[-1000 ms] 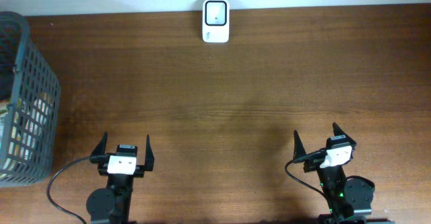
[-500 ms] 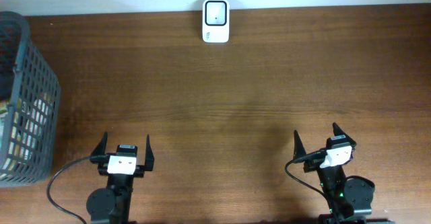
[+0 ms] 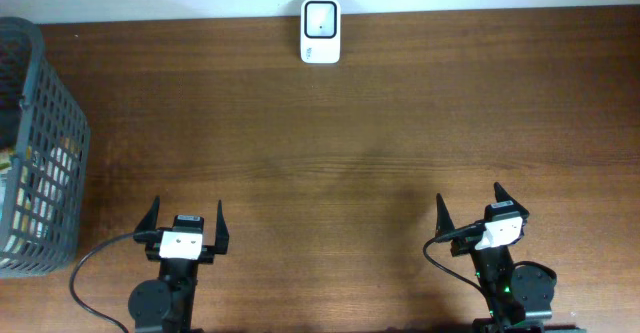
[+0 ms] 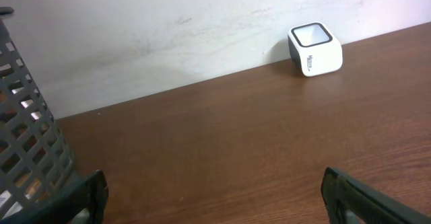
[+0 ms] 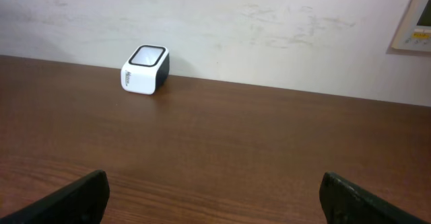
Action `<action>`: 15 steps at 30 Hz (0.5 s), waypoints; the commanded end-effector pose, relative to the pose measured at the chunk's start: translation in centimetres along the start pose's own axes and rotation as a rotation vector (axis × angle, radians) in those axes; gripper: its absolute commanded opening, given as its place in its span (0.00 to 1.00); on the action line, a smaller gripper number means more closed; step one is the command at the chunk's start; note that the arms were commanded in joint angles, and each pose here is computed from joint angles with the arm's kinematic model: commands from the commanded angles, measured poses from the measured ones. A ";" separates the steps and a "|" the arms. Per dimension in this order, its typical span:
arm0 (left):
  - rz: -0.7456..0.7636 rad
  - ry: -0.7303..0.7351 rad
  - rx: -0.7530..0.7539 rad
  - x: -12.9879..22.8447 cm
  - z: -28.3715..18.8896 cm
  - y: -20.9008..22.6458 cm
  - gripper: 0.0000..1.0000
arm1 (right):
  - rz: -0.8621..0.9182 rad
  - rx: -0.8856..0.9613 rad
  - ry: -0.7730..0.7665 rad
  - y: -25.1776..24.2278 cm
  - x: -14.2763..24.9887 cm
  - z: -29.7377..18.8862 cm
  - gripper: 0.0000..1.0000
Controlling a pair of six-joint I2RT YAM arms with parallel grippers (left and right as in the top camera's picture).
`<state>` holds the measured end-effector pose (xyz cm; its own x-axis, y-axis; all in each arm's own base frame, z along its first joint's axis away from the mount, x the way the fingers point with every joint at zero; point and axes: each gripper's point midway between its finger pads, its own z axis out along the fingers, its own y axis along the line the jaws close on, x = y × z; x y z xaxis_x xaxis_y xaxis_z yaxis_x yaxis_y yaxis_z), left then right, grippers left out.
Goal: Scan the item barcode
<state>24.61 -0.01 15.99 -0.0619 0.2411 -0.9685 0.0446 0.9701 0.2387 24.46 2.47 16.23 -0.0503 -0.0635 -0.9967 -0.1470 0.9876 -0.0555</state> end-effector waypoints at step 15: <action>0.020 -0.014 0.012 -0.2 0.0 -0.2 0.99 | -0.006 0.002 0.003 -0.1 0.3 0.0 0.99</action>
<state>24.61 0.04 16.02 -0.0611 0.2412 -0.9685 0.0416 0.9701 0.2390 24.46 2.47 16.23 -0.0503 -0.0635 -0.9967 -0.1470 0.9876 -0.0555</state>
